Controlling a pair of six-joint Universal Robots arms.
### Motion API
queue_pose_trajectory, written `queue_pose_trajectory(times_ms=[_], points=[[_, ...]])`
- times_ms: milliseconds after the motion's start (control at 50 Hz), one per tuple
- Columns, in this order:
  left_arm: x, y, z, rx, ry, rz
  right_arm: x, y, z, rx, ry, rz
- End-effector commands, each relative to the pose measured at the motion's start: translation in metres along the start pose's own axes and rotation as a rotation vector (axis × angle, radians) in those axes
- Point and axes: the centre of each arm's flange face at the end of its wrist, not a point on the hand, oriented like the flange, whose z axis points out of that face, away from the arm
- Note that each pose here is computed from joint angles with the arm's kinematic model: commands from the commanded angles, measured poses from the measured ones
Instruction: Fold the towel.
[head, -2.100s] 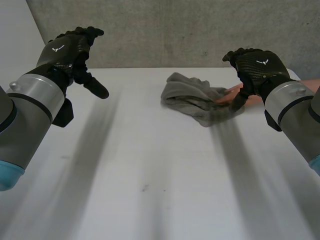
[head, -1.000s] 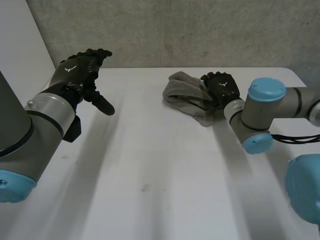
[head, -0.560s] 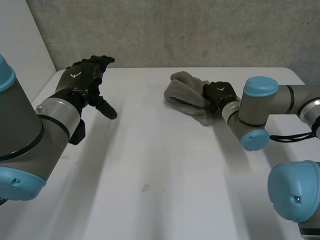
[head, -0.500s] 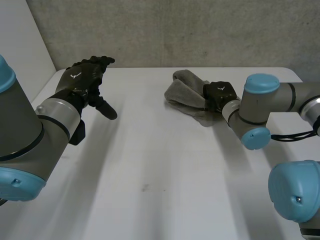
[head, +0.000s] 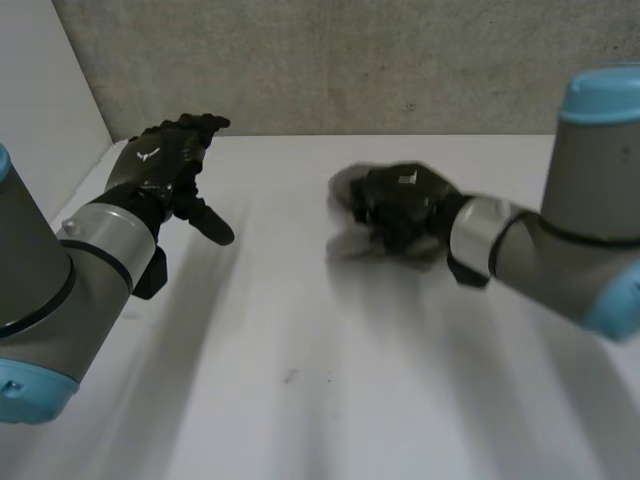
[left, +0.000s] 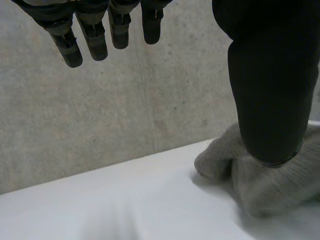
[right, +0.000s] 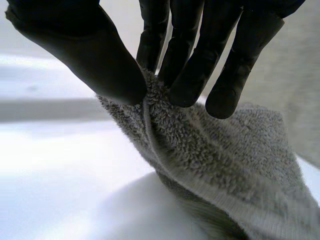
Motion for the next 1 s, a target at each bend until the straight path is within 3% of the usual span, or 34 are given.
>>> queue_pose_trajectory(times_ms=[20, 260, 400, 660, 760, 900, 1000], points=[[-0.001, 0.02, -0.003, -0.057, 0.004, 0.003, -0.047, 0.021, -0.073, -0.091, -0.05, -0.175], [0.015, 0.068, 0.008, -0.194, 0.154, 0.003, -0.064, 0.022, -0.126, -0.037, -0.005, -0.222], [0.026, 0.083, -0.001, -0.249, 0.21, 0.005, -0.026, 0.023, -0.117, 0.01, 0.179, -0.172], [0.037, 0.108, 0.02, -0.246, 0.248, 0.01, -0.023, 0.056, -0.106, -0.039, 0.174, -0.134], [0.046, 0.126, 0.037, -0.256, 0.268, 0.049, -0.018, 0.066, -0.104, -0.033, 0.196, -0.133], [0.062, 0.15, 0.065, -0.226, 0.314, 0.199, -0.016, 0.072, -0.103, -0.031, 0.211, -0.132], [0.063, 0.155, 0.073, -0.217, 0.308, 0.228, -0.011, 0.072, -0.103, -0.027, 0.231, -0.128]])
